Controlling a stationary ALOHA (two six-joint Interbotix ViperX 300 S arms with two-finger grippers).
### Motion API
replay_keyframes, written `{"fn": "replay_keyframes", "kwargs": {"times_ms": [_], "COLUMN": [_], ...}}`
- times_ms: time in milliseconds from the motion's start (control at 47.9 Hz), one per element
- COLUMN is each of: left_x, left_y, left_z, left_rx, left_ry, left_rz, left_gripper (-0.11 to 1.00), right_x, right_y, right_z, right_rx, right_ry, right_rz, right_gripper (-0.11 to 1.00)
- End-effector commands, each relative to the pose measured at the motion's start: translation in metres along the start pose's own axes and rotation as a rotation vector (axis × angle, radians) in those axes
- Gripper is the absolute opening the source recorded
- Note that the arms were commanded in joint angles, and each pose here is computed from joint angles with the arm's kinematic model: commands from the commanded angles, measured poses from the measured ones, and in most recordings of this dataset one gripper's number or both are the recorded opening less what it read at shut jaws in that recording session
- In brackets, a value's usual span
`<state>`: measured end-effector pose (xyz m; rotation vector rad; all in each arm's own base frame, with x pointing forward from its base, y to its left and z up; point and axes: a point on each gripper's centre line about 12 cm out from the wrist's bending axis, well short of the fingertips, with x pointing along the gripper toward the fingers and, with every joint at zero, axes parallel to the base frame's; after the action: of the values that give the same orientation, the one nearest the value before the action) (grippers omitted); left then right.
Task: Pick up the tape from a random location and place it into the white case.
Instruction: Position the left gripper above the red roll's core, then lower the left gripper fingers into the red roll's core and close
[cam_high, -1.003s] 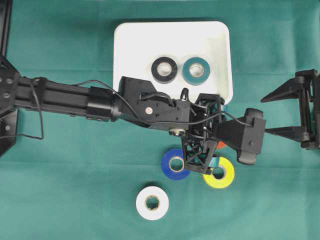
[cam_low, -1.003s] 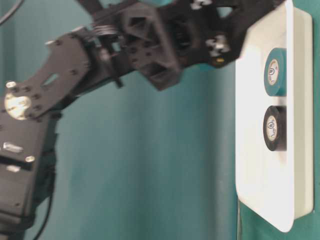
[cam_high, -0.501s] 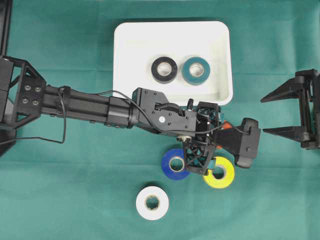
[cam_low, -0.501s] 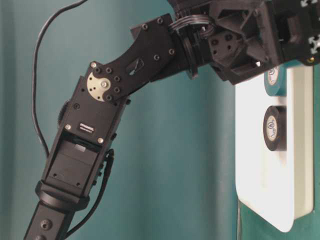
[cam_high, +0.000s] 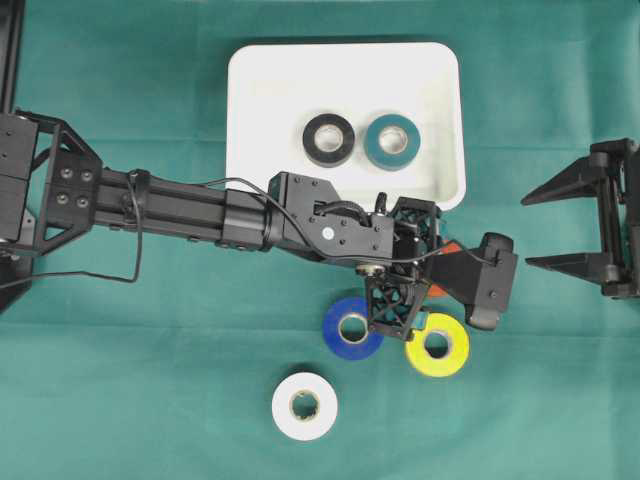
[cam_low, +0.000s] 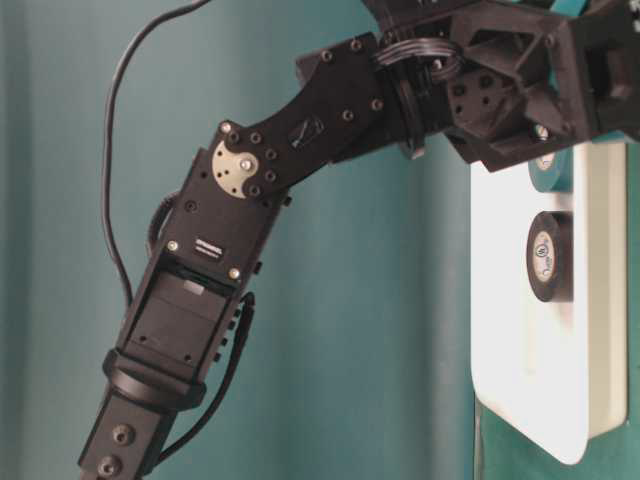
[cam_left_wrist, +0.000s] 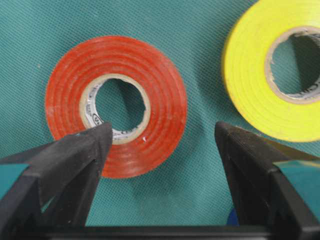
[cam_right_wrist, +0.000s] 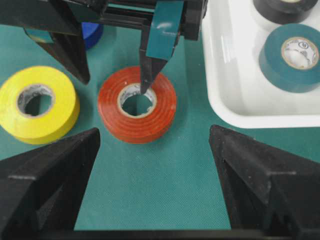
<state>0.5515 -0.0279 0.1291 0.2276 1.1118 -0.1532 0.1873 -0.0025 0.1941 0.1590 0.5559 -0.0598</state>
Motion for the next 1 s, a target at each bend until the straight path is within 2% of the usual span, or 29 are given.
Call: {"fn": "replay_keyframes", "kwargs": {"times_ms": [0,522,690,731,794,919,982], "left_x": [-0.012,0.003,0.004,0.003,0.003,0.004,0.004], "left_y": [0.003,0.003,-0.002,-0.004,-0.007,-0.008,-0.008], "left_z": [0.01,0.007,0.009,0.008,0.008,0.006,0.006], "left_rx": [0.0,0.011,0.053,0.064,0.077,0.088,0.088], "left_ry": [-0.04,-0.023,-0.027,-0.025,-0.022,-0.011,-0.008], "left_rz": [0.011,0.008,0.005,0.003,0.0,-0.003,-0.004], "left_gripper": [0.84,0.84,0.81,0.76,0.64,0.27,0.22], "right_x": [0.0,0.002,0.002,0.002,0.002,0.002,0.002], "right_y": [0.001,0.001,0.001,0.001,0.001,0.001,0.001], "right_z": [0.005,0.004,0.003,0.004,0.004,0.004,0.004], "right_rx": [-0.005,-0.007,-0.007,-0.007,-0.007,-0.007,-0.007], "right_ry": [-0.012,-0.001,0.0,-0.001,-0.001,-0.001,-0.001], "right_rz": [0.002,0.001,0.001,0.001,0.001,0.001,0.001], "right_gripper": [0.84,0.84,0.84,0.84,0.84,0.84,0.84]}}
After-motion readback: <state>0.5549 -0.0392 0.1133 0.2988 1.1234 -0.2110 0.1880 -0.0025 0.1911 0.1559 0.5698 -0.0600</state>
